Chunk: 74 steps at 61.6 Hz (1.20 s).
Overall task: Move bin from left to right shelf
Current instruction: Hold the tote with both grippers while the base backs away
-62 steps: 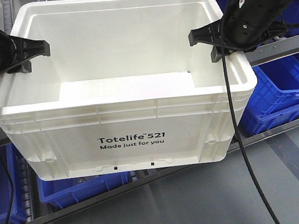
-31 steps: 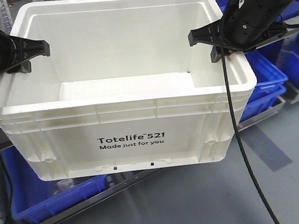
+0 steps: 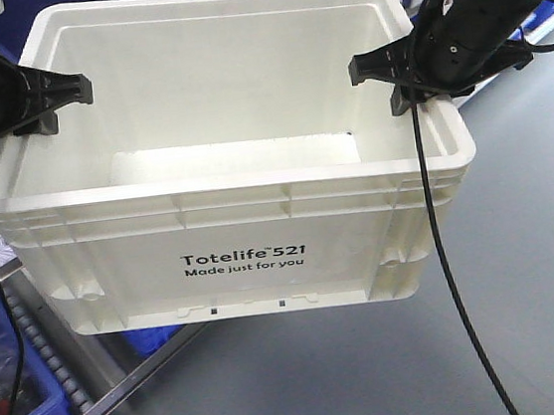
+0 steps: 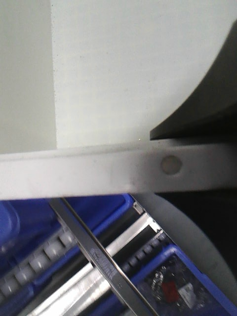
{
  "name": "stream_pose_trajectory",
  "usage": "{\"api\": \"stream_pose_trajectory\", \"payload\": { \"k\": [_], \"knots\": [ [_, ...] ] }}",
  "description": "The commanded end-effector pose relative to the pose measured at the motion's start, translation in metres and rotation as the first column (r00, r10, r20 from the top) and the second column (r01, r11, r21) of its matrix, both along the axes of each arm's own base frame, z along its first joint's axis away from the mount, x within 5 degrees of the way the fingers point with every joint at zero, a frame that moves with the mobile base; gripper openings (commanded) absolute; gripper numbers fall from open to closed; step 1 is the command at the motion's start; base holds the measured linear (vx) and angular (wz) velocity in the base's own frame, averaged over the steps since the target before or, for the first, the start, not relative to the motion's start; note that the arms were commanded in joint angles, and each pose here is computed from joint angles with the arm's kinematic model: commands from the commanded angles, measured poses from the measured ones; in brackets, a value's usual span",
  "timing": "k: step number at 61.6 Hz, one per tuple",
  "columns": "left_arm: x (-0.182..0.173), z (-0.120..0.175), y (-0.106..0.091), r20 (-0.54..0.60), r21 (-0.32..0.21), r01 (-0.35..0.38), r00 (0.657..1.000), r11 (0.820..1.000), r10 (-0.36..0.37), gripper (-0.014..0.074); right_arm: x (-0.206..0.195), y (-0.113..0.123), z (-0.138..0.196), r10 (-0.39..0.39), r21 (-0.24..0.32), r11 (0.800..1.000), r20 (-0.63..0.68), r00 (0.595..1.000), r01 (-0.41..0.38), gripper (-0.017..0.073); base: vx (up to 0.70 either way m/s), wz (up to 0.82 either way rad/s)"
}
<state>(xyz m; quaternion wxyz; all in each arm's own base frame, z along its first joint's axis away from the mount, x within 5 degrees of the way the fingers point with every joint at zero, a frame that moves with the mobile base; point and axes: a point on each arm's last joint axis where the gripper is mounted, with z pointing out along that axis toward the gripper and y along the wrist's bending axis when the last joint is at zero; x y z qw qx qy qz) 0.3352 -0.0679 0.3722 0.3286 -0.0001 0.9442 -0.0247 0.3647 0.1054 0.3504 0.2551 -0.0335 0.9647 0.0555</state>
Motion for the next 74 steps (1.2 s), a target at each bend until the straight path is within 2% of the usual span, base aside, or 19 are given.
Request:
{"api": "stream_pose_trajectory", "payload": {
  "k": [1,34,74],
  "knots": [
    [-0.0098,0.0425,0.0041,0.21,-0.004,0.019,0.977,1.0,-0.018,-0.0006,-0.0071,-0.0095,0.041,0.003,-0.007,1.0,0.196,0.981,-0.002,0.0022,0.06,-0.79],
    [-0.0098,0.0425,0.0041,0.21,-0.004,0.019,0.977,1.0,-0.018,-0.0006,-0.0071,-0.0095,0.041,0.003,-0.007,1.0,0.196,0.981,-0.002,0.0022,0.11,-0.77],
    [-0.0098,0.0425,0.0041,0.21,-0.004,0.019,0.977,1.0,-0.018,-0.0006,-0.0071,-0.0095,0.041,0.003,-0.007,1.0,0.196,0.981,-0.002,0.0022,0.16,-0.47]
  ]
}}
